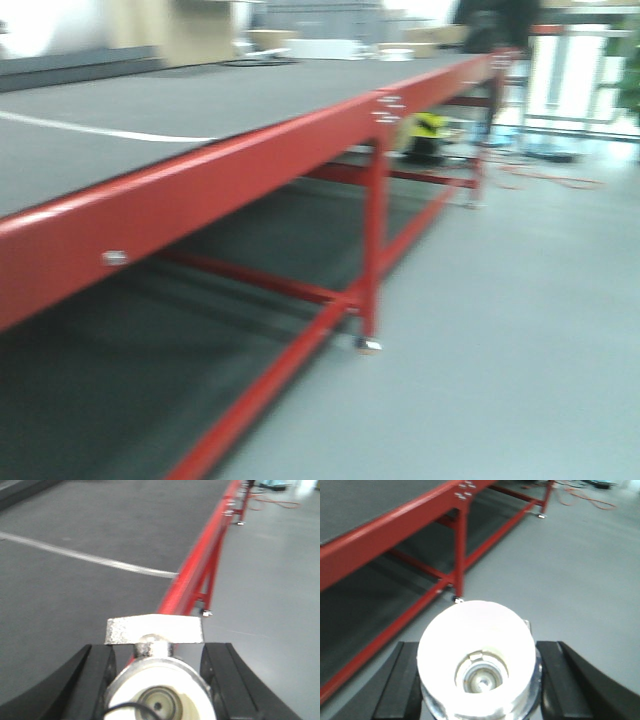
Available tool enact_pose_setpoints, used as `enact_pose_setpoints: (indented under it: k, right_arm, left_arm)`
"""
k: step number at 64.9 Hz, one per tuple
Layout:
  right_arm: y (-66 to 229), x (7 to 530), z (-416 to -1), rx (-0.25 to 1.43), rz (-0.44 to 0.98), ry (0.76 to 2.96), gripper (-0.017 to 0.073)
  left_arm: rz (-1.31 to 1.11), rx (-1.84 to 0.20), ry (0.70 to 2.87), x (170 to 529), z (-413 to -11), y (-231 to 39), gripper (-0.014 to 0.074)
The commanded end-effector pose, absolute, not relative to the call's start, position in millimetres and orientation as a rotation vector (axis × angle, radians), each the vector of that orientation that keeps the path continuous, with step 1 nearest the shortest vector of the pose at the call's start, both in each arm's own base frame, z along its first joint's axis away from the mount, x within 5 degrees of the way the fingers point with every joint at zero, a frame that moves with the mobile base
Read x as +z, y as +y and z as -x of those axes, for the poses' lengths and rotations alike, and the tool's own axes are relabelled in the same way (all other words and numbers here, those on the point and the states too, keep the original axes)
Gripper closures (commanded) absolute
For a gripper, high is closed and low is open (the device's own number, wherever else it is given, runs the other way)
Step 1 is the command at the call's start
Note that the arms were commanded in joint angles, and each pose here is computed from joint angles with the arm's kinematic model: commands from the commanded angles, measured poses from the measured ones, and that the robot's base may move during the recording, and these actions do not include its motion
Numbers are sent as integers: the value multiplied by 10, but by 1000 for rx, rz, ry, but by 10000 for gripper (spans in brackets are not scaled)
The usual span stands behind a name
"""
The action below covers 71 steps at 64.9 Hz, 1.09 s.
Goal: Place valve from conveyor to right shelf box
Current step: 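Drive the base away from the conveyor to the blue-bin shelf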
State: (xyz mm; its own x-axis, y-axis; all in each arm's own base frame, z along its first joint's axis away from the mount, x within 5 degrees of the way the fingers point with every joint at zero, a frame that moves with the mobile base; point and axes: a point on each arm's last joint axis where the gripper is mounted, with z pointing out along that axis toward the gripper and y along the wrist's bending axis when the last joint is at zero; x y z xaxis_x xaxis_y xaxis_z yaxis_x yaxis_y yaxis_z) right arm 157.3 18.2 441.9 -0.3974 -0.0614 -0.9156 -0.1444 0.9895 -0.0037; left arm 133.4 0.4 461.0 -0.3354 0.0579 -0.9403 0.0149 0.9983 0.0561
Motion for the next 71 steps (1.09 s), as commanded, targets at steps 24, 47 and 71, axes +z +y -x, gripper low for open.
enact_pose_setpoints:
  k: [24, 47, 71]
  right_arm:
    - [173, 4548, -1557, 77, 142, 1878, 713]
    - [173, 4548, -1557, 77, 142, 1878, 713]
    - [173, 4548, -1557, 77, 142, 1878, 713]
  left_arm:
    - [-48, 30, 1839, 4689, -1313, -7, 705]
    - [-48, 30, 1839, 4689, -1313, -7, 705]
    - [-48, 30, 1839, 4689, -1313, -7, 705]
